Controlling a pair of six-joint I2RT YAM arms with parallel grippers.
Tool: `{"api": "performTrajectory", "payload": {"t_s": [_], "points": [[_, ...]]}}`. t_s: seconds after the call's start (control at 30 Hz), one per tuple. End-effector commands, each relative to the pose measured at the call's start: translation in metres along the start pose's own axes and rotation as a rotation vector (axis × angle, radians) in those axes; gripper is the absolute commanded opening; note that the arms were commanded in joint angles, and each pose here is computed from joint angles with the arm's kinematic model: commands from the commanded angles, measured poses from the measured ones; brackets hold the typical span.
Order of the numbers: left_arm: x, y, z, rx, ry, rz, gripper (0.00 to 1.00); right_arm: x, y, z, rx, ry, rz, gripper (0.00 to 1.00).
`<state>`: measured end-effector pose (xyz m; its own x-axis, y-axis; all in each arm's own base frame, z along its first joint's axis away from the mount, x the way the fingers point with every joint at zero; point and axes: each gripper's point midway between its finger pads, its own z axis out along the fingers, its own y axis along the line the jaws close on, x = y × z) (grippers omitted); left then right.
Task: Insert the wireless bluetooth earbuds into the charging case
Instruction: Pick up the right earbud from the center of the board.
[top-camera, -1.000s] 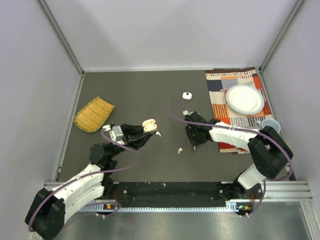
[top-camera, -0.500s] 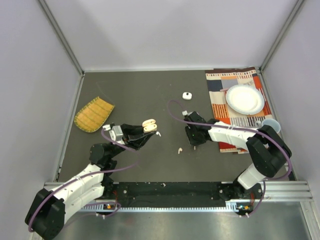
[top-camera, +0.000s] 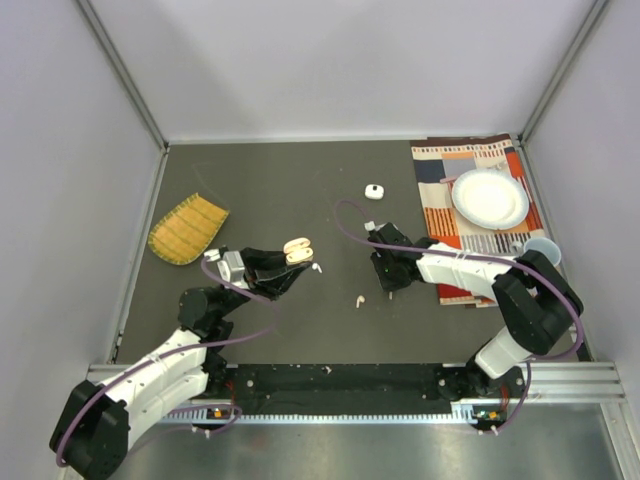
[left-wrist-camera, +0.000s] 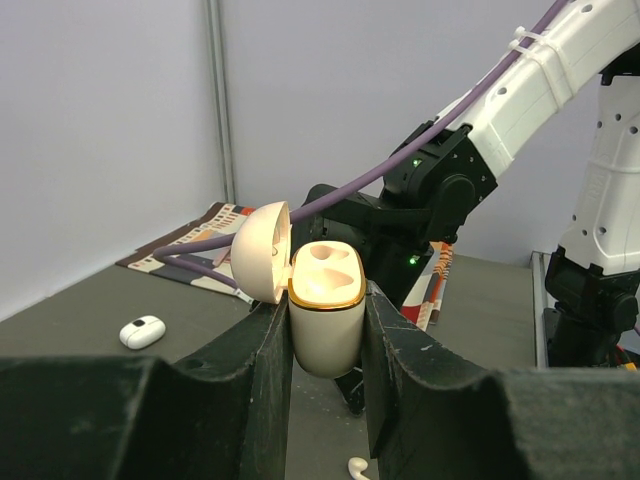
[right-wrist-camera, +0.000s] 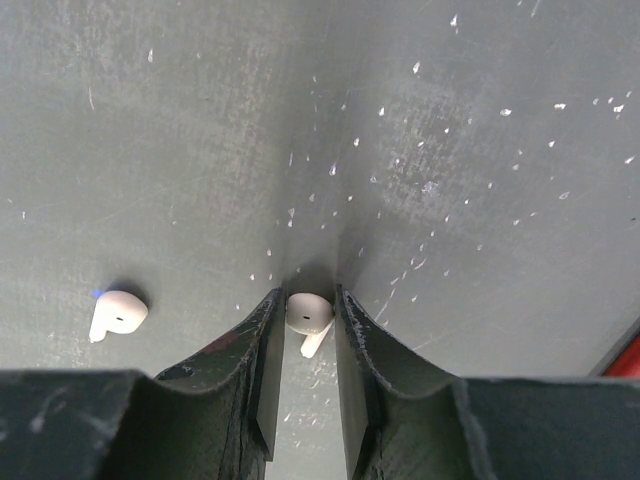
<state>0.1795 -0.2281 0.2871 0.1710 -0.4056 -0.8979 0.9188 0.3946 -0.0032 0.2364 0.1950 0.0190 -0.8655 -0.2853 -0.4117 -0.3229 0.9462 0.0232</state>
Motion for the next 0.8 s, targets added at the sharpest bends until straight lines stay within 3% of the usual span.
{"api": "performTrajectory", "payload": {"t_s": [0.0, 0.1, 0.17, 0.4, 0.77], "points": [[-0.015, 0.000, 0.005, 0.003, -0.043, 0.028, 0.00, -0.013, 0.011, -0.002, -0.022, -0.031, 0.001, 0.26], [-0.014, 0.000, 0.004, 0.004, -0.039, 0.024, 0.00, -0.015, 0.011, -0.004, -0.025, -0.038, 0.005, 0.24], [-0.013, 0.000, 0.005, 0.003, -0.037, 0.023, 0.00, -0.015, 0.012, -0.005, -0.024, -0.043, 0.009, 0.15], [-0.013, 0.001, 0.005, 0.002, -0.034, 0.024, 0.00, -0.034, 0.015, -0.023, -0.044, -0.125, 0.043, 0.04], [-0.011, 0.001, 0.006, 0.007, -0.025, 0.017, 0.00, -0.072, 0.012, -0.073, -0.081, -0.349, 0.120, 0.00]]}}
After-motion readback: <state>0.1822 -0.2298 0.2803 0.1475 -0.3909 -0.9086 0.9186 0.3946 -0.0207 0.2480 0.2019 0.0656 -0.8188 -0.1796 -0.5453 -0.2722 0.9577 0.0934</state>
